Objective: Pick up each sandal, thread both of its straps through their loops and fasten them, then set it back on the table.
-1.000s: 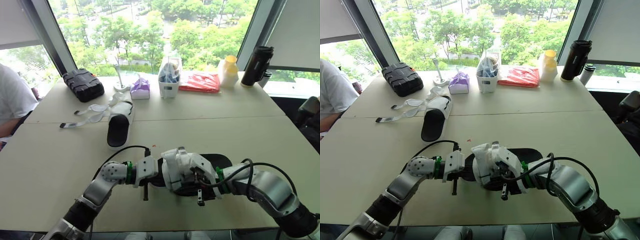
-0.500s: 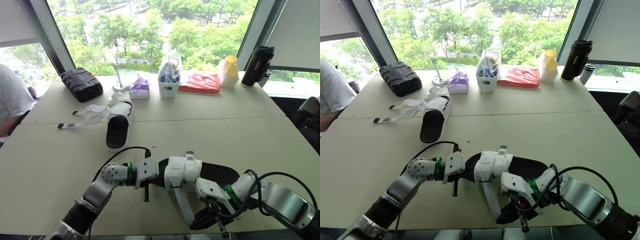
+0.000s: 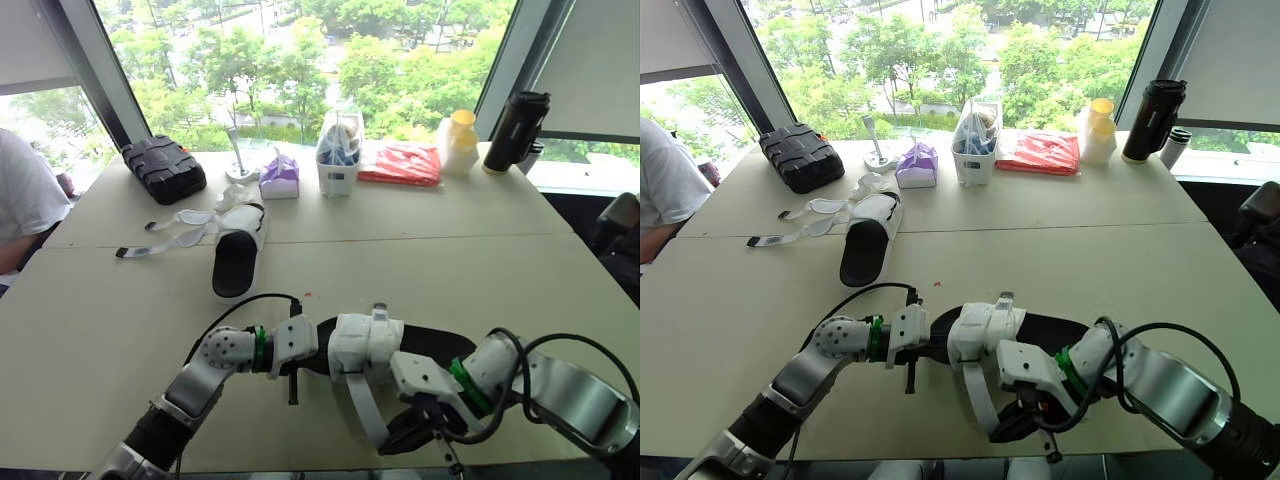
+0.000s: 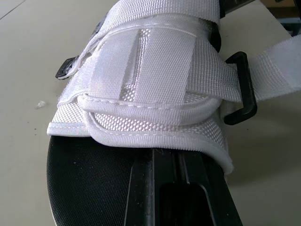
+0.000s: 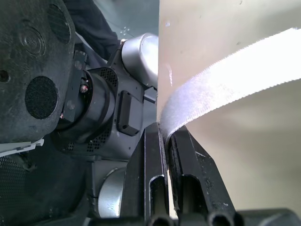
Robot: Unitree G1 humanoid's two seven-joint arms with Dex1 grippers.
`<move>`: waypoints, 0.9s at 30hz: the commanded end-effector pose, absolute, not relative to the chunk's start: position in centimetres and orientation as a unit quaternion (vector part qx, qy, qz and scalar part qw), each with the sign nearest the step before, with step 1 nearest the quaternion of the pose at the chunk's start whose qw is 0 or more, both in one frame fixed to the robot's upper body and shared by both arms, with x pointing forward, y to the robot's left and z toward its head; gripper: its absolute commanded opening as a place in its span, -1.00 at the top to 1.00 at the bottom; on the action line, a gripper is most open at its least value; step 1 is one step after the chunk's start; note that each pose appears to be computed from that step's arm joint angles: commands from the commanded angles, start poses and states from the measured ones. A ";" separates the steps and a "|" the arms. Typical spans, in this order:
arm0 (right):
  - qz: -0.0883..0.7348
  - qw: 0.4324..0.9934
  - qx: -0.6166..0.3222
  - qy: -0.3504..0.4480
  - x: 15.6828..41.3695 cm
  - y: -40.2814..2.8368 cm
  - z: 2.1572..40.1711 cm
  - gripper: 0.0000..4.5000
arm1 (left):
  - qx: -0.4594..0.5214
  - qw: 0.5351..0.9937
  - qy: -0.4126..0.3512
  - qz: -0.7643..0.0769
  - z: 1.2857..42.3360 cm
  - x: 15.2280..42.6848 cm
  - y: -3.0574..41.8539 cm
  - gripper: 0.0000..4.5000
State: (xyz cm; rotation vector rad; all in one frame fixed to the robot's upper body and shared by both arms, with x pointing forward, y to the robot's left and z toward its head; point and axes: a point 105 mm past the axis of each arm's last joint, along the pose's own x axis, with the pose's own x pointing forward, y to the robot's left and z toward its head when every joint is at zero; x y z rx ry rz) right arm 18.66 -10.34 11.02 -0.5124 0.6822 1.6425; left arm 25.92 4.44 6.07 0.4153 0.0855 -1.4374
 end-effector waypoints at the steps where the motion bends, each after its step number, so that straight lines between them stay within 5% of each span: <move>1: 0.711 0.617 -0.266 0.208 20.6 -9.6 16.7 0.99 | 0.211 0.696 0.238 -0.644 -3.0 23.5 7.5 1.00; 7: 0.684 0.660 -0.268 0.158 24.8 -8.7 20.0 0.99 | 0.215 0.694 0.234 -0.646 -3.3 24.0 6.9 1.00; 18: 0.629 0.708 -0.270 0.173 30.4 -8.9 16.8 0.99 | 0.218 0.697 0.229 -0.644 -3.5 24.3 6.9 1.00; 27: 0.602 0.722 -0.261 0.219 31.9 -10.1 14.3 0.99 | 0.215 0.704 0.226 -0.638 -3.4 24.3 7.0 1.00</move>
